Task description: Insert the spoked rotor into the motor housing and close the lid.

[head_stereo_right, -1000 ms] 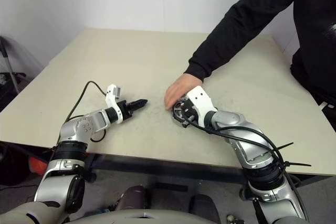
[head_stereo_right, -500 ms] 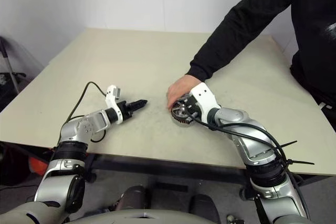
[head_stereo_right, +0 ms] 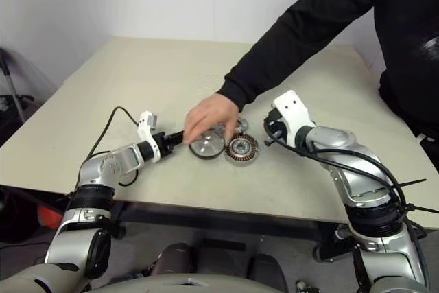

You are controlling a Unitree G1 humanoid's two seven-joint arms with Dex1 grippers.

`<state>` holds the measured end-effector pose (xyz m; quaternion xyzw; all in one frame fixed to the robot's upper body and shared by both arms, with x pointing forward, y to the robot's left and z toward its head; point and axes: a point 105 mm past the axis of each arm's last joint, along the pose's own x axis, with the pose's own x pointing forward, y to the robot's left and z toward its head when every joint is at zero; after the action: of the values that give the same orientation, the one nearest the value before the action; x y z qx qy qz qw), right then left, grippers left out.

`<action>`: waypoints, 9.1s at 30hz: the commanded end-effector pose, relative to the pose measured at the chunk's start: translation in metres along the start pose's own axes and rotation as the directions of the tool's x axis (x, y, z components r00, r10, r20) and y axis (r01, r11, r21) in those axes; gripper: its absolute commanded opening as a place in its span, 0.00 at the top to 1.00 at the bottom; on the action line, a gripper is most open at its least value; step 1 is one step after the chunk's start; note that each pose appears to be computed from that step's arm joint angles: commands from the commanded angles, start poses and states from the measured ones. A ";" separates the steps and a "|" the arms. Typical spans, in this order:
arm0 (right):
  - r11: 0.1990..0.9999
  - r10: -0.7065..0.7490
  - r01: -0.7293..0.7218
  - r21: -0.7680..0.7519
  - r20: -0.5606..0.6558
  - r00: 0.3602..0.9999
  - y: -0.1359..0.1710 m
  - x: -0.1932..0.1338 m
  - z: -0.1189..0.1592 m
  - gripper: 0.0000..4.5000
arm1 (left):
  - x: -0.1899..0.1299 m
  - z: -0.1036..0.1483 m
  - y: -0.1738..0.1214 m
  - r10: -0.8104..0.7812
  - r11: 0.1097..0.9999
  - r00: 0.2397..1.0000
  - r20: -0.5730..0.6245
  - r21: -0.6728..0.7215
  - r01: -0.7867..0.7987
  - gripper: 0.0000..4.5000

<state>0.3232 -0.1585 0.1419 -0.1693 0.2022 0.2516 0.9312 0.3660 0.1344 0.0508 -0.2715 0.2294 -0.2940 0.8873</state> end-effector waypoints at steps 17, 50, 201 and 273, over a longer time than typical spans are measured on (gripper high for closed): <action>1.000 -0.013 0.013 -0.018 -0.001 1.000 -0.008 0.000 -0.015 1.00 | -0.006 0.013 0.008 0.026 0.998 1.000 0.013 0.048 -0.026 0.40; 0.923 0.352 -0.327 -0.203 0.098 0.931 0.024 -0.036 -0.023 0.73 | -0.090 -0.022 -0.031 -0.208 0.973 0.920 -0.333 0.026 0.230 0.39; 0.947 0.292 -0.289 -0.142 0.000 0.956 0.020 -0.059 -0.044 0.72 | 0.058 -0.048 -0.126 -0.550 0.711 0.832 -0.078 -0.566 0.417 0.91; 0.946 0.282 -0.273 -0.174 0.030 0.959 0.020 -0.033 -0.039 0.72 | 0.025 -0.036 -0.075 -0.375 0.801 0.927 0.023 -0.495 0.336 0.56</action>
<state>0.2703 -0.1744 0.1059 -0.1983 0.2060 0.4010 0.8703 0.3277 0.0490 0.0519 -0.5125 0.3043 -0.3926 0.7004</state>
